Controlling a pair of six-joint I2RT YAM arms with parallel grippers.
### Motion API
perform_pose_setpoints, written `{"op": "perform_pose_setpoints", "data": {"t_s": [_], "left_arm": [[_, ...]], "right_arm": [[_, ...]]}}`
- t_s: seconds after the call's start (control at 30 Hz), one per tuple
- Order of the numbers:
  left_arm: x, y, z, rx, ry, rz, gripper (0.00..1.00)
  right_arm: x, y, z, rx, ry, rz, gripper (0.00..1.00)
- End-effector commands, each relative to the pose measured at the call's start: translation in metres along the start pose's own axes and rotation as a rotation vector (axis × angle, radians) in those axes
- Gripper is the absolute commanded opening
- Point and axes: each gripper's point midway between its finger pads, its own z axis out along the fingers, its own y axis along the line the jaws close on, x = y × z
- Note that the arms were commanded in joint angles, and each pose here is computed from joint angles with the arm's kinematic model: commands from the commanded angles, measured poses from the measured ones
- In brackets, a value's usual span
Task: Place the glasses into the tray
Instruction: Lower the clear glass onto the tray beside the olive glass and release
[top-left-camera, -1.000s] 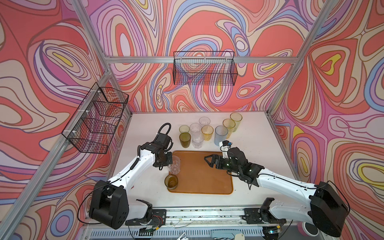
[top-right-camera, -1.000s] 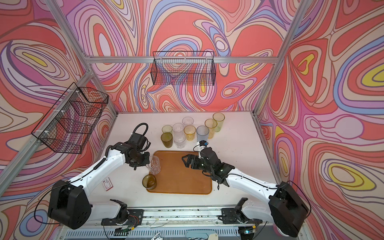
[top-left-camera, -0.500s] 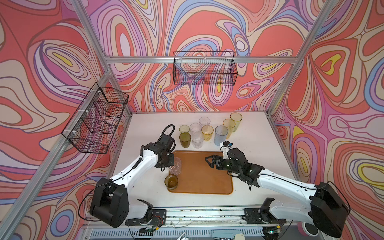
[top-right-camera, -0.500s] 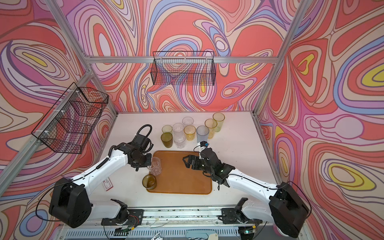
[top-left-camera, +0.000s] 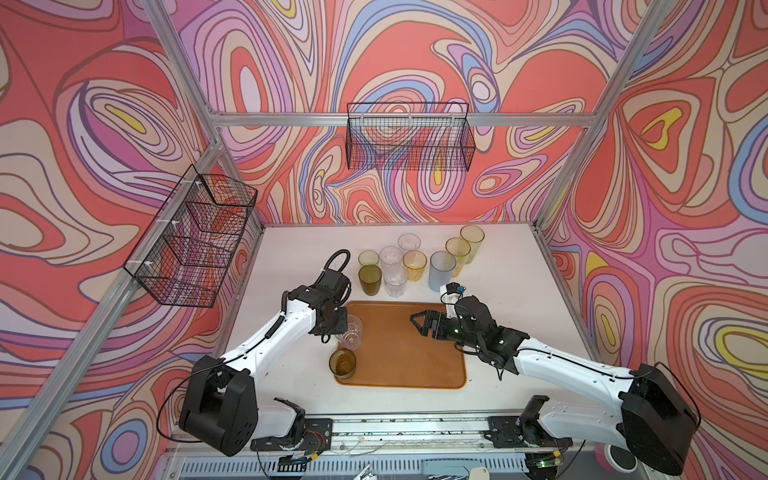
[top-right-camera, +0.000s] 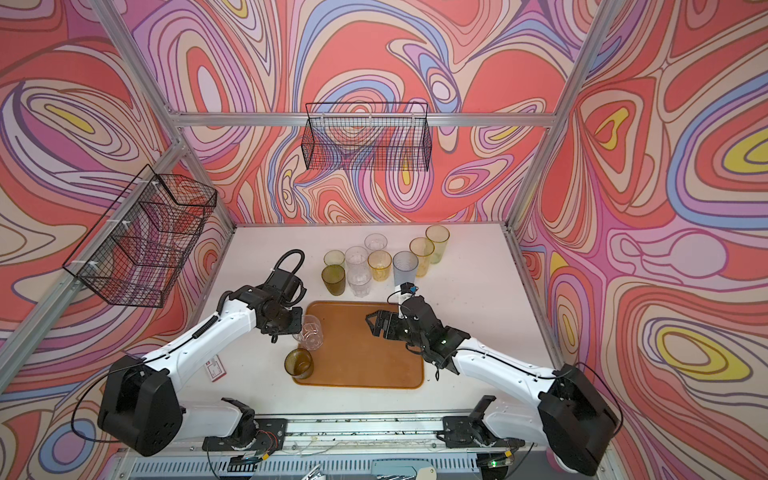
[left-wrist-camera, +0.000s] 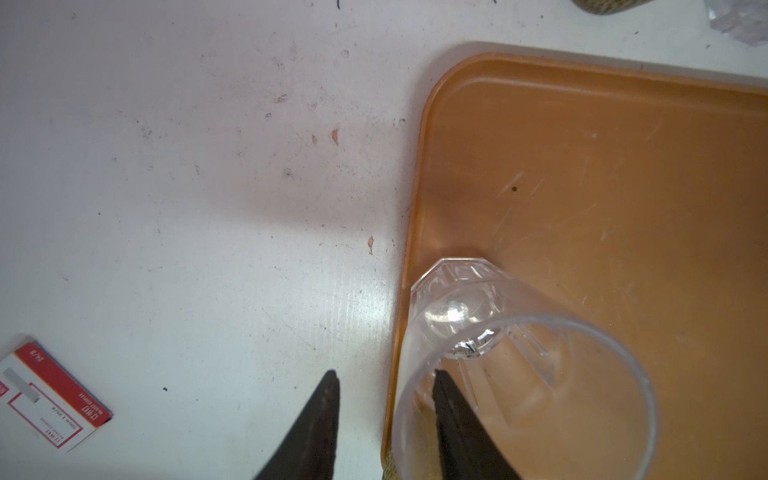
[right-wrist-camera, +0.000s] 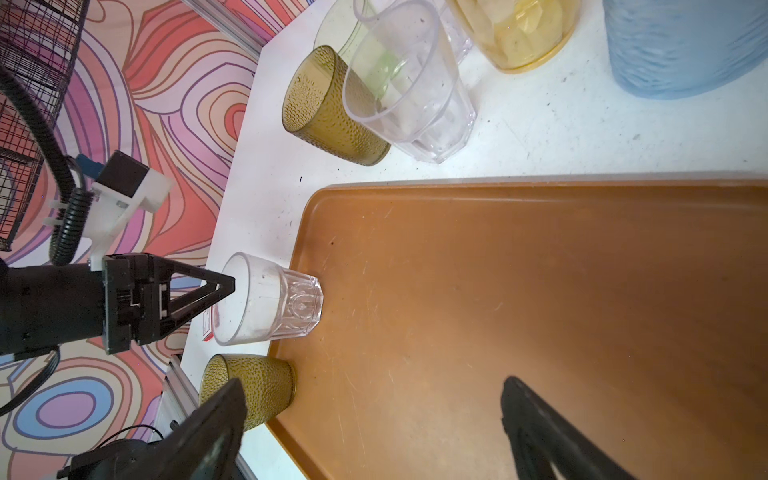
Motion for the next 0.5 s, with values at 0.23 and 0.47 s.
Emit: {"op": "perform_pose_setpoints", "data": {"t_s": [0.23, 0.47], "left_arm": [[-0.013, 0.008, -0.024, -0.013, -0.111, -0.039, 1.0], [-0.033, -0.008, -0.036, 0.094, -0.218, -0.097, 1.0]], "right_arm": [[-0.006, -0.004, -0.005, 0.047, -0.007, 0.005, 0.98], [-0.02, 0.008, -0.008, 0.088, 0.013, -0.007, 0.98]]}}
